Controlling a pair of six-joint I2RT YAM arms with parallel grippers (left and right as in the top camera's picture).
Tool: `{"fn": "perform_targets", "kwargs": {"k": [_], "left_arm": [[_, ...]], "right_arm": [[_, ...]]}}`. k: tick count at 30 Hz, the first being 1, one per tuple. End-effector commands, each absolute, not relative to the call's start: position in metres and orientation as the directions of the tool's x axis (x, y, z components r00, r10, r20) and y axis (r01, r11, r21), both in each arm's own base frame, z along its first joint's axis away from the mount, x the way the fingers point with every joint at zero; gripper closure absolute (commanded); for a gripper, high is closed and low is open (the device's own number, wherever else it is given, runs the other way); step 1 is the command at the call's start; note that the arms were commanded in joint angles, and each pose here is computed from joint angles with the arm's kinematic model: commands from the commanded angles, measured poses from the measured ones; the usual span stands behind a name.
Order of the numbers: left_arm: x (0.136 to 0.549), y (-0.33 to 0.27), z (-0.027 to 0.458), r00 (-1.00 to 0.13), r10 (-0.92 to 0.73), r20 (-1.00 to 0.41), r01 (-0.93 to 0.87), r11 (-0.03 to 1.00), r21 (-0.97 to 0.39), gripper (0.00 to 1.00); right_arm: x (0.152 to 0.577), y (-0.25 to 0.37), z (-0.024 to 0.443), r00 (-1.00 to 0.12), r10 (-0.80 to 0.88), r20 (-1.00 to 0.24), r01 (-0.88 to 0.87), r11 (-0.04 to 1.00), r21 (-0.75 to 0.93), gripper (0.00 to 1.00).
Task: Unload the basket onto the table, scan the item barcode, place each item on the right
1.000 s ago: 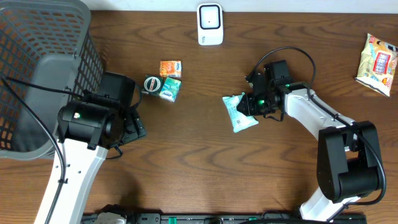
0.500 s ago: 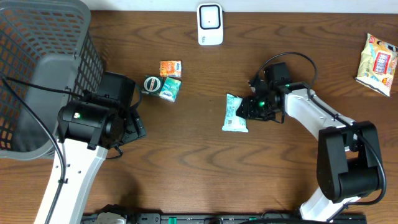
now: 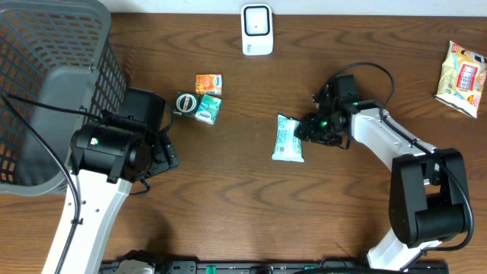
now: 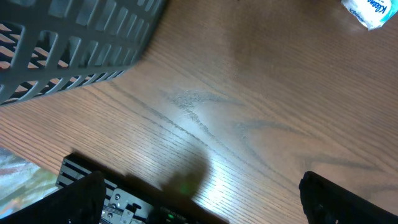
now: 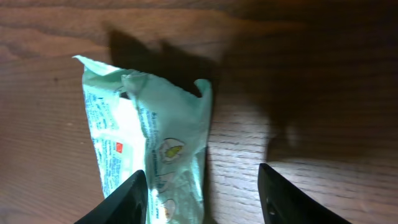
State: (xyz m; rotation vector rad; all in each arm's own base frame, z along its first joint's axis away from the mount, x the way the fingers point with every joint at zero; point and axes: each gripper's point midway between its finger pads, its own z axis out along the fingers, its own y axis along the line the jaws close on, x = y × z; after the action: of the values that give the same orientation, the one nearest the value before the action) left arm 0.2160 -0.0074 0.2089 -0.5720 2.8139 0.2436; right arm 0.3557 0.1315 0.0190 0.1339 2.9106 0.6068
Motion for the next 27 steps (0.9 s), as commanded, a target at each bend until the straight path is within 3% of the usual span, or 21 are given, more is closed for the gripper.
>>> {"fn": "perform_targets", "kwargs": {"k": [1,8,16,19,27], "left_arm": [[0.215,-0.007,0.209,-0.883,-0.376,-0.281,-0.417,0.903,0.104,0.02],[0.215,-0.007,0.209,-0.883,-0.376,-0.282,-0.418,0.903,0.105,0.03],[0.215,-0.007,0.209,-0.883,-0.376,-0.282,-0.418,0.903,0.105,0.02],[0.215,-0.007,0.209,-0.883,-0.376,-0.281,-0.417,0.903,0.104,0.02],[0.215,-0.007,0.209,-0.883,-0.376,-0.282,-0.418,0.902,0.105,0.02]], "right_arm": [[0.349,0.141,0.014,-0.987,0.11,-0.121,0.05,0.909,0.415,0.49],[0.347,0.146,0.01,-0.988,0.095,-0.123,0.036,0.911,0.412,0.53],[0.341,0.141,-0.019,-0.99,0.101,-0.101,0.055,0.92,0.387,0.77],[0.342,0.146,-0.017,-0.99,0.097,-0.098,0.048,0.909,0.414,0.99],[0.362,0.143,0.018,-0.983,0.091,-0.157,0.02,0.915,0.403,0.99]]}}
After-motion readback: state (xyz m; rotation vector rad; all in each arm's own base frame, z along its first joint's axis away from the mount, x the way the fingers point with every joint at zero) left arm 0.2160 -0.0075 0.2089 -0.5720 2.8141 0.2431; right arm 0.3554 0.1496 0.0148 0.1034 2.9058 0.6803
